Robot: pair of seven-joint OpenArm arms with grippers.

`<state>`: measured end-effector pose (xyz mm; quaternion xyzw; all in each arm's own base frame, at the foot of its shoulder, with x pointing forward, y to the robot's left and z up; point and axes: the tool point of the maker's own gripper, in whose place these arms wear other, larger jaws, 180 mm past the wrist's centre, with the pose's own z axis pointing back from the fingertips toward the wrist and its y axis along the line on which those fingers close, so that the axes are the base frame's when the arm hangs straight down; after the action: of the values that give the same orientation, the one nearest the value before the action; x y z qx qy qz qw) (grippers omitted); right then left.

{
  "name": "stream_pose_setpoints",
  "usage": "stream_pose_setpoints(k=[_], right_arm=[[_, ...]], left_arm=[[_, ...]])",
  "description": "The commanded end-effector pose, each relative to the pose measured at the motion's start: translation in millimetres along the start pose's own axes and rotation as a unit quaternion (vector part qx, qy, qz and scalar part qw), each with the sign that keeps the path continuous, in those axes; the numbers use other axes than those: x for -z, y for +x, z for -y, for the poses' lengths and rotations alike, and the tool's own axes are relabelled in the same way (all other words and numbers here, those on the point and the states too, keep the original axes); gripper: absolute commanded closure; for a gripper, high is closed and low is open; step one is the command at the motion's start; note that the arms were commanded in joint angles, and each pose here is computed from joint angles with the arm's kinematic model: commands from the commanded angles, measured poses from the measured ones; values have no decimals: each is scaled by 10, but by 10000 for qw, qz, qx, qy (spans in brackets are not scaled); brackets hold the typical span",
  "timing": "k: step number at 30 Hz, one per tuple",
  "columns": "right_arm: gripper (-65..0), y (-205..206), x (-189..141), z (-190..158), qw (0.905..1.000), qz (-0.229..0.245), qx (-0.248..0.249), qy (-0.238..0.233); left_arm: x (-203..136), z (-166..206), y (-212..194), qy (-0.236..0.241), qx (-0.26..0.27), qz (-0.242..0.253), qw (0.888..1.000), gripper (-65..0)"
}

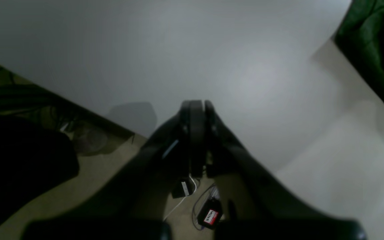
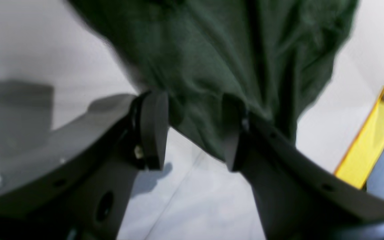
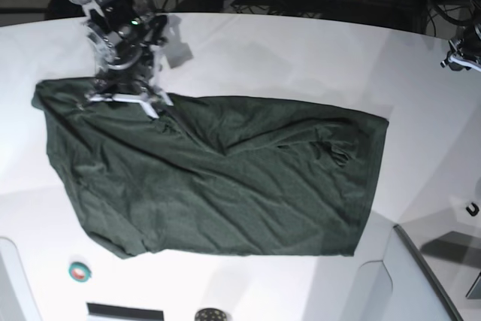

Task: Layout the t-shirt on the table in an organized manner, then fold the t-shirt properly
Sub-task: 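Drag the pinched fabric with the right gripper toward the shirt corner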

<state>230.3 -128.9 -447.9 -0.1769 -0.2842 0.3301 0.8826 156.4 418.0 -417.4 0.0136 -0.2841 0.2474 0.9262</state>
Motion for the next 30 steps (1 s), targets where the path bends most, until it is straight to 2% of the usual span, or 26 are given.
stream_pose_setpoints(k=[1,8,15,24,25,28,29,30], right_arm=[[-245,-9,-2,99,9998,76,69,-164],[-243,-393,70,69,9991,-368,135,-134],[-243,-435,85,3,9990,-425,86,-59],[-234,-554,324,-34,9985,-544,-37,29],[-203,-564,326,-42,9984,-557,-44,42],[-27,-520,314,-29,9987,-497,-51,45],[0,-489,302,-18,9990,-452,-52,28],[0,-453,289,21,9991,-405,-80,-32]], left_arm=[[-52,-5,201,-12,77,261,9996,0],[-42,8,221,-29,61,282,9996,0],[-42,0,205,-23,59,263,9996,0],[-46,-10,199,-12,67,253,9997,0],[-47,-13,193,-8,68,246,9997,0],[-47,-13,193,-8,68,246,9997,0],[-47,-13,193,-8,68,246,9997,0],[-47,-13,193,-8,68,246,9997,0]])
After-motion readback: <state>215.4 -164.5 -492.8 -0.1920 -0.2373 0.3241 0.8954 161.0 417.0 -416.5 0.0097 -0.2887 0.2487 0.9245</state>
